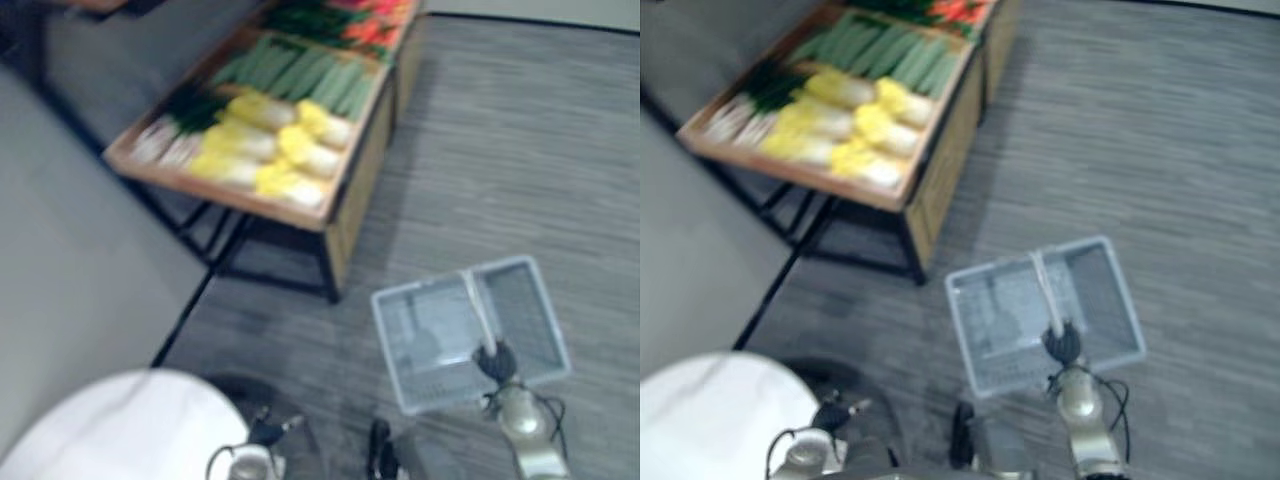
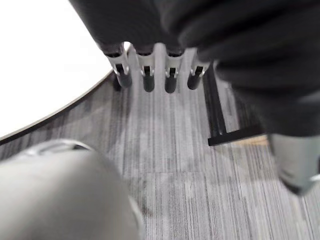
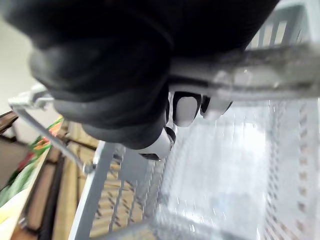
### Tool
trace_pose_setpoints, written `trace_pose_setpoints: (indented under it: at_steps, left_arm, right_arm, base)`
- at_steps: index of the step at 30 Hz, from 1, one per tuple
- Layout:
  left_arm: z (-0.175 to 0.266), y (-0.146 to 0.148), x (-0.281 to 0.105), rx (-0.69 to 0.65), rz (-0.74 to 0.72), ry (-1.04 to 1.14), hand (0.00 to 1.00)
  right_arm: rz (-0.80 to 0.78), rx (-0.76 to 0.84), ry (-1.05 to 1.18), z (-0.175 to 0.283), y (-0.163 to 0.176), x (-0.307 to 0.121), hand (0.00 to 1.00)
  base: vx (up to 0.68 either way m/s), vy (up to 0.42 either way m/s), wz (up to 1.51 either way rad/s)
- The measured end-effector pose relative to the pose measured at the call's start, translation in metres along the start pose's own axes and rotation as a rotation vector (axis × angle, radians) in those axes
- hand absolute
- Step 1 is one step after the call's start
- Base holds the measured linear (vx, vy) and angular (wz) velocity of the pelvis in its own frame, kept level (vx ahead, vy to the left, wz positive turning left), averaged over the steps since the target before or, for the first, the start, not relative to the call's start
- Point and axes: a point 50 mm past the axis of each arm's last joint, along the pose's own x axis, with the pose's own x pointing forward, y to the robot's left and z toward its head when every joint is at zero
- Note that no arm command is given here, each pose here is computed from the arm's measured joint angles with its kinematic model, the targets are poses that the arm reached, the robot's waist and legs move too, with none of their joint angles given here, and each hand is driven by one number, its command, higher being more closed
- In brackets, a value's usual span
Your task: Pick vegetable in the basket
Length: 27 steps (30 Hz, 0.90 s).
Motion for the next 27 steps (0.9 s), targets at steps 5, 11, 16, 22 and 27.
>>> trace_pose_setpoints:
  at_steps: [5, 11, 16, 22, 27]
  left_arm:
    - [0.0, 0.002, 0.0, -0.06, 0.04, 0.009, 0.0]
    - [0.003, 0.006, 0.001, -0.064, 0.05, -0.004, 0.0]
    - [-0.004, 0.014, 0.001, -0.037, 0.062, 0.027, 0.0]
    - [-0.009, 0.009, 0.001, -0.036, 0.043, 0.058, 0.0]
    - [-0.003, 0.002, 0.002, -0.075, 0.036, 0.048, 0.0]
  right_arm:
    - [-0.037, -0.082, 0.25, -0.056, -0.012, -0.005, 1.0]
    - [-0.022, -0.102, 0.527, -0.111, -0.009, -0.031, 1.0]
    - [-0.014, -0.065, 0.63, -0.13, -0.002, -0.047, 1.0]
    - [-0.053, -0.031, 0.659, -0.132, -0.006, -0.047, 1.0]
    - [-0.083, 0.011, 0.684, -0.137, -0.01, -0.049, 1.0]
  base:
    - [0.36, 0.147, -1.23]
    - [0.53, 0.227, -0.83]
    - [0.53, 0.209, 0.02]
    - [0.45, 0.011, 0.64]
    - [0.42, -0.253, 1.1]
